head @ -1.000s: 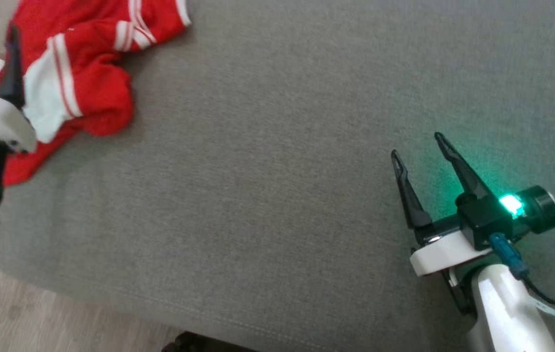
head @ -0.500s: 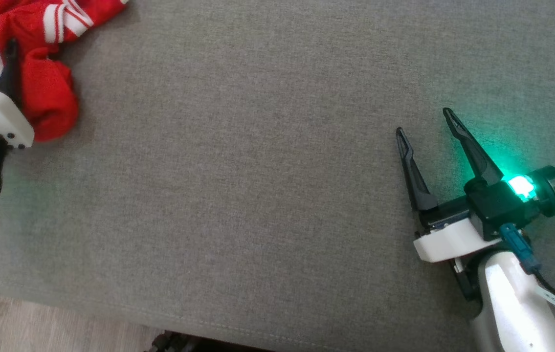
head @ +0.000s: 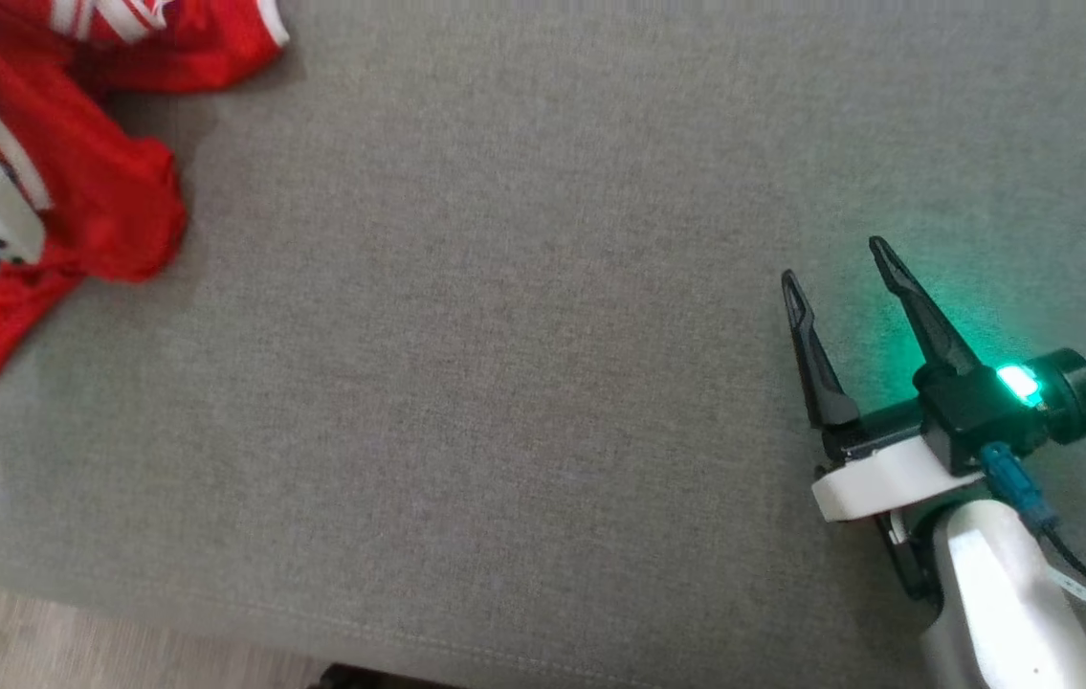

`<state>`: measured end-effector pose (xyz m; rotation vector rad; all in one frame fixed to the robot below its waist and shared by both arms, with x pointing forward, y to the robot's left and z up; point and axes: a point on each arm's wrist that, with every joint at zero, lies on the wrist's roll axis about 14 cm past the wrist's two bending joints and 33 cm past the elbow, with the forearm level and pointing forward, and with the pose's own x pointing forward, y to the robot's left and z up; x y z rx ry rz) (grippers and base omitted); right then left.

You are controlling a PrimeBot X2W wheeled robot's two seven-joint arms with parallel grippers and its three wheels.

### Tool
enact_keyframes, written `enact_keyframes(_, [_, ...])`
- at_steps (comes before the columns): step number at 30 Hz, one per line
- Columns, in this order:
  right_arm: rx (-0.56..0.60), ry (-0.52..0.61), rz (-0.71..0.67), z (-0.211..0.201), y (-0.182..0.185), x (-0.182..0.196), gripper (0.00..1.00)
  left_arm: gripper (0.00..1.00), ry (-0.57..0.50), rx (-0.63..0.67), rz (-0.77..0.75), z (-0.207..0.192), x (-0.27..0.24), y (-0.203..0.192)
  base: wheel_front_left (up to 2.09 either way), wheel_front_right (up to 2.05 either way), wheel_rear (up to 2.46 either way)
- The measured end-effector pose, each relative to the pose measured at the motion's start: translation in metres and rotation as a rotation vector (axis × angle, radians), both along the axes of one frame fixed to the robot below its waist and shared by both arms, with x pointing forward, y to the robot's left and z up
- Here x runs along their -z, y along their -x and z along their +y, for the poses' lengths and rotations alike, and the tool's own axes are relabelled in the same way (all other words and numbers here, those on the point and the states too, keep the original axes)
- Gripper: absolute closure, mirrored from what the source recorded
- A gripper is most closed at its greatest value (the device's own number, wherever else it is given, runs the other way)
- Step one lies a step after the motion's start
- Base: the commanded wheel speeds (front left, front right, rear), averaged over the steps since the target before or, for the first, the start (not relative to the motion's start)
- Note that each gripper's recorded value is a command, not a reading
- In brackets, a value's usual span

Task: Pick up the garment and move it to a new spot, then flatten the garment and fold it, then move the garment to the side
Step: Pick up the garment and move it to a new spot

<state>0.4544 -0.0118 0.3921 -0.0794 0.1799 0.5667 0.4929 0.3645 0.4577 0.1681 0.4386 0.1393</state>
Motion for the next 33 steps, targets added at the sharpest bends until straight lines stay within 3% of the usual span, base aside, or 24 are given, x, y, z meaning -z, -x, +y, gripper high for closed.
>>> enact_keyframes(8, [0.073, -0.075, -0.058, -0.021, 0.008, -0.037, 0.00, 1.00, -0.110, 0.116, -0.235, -0.020, -0.106, -0.013, 0.00, 0.00, 0.00])
enact_keyframes(12, [0.145, -0.099, -0.075, -0.045, 0.018, -0.051, 0.00, 1.00, -0.121, 0.218, -0.336, -0.063, -0.152, -0.021, 0.00, 0.00, 0.00])
enact_keyframes(16, [0.232, -0.113, -0.066, -0.075, 0.035, -0.055, 0.00, 1.00, -0.102, 0.359, -0.443, -0.129, -0.201, -0.031, 0.00, 0.00, 0.00])
enact_keyframes(21, [0.332, -0.138, -0.095, -0.108, 0.049, -0.070, 0.00, 1.00, 0.005, 0.585, -0.560, -0.245, -0.250, -0.028, 0.00, 0.00, 0.00])
enact_keyframes(25, [0.402, -0.152, -0.124, -0.132, 0.058, -0.081, 0.00, 1.00, 0.158, 0.693, -0.638, -0.316, -0.284, -0.016, 0.00, 0.00, 0.00])
enact_keyframes(29, [0.471, -0.149, -0.147, -0.156, 0.063, -0.088, 0.00, 1.00, 0.298, 0.737, -0.652, -0.362, -0.292, -0.011, 0.00, 0.00, 0.00])
enact_keyframes(33, [0.494, -0.142, -0.135, -0.163, 0.061, -0.082, 0.00, 1.00, 0.403, 0.665, -0.572, -0.360, -0.253, -0.026, 0.00, 0.00, 0.00])
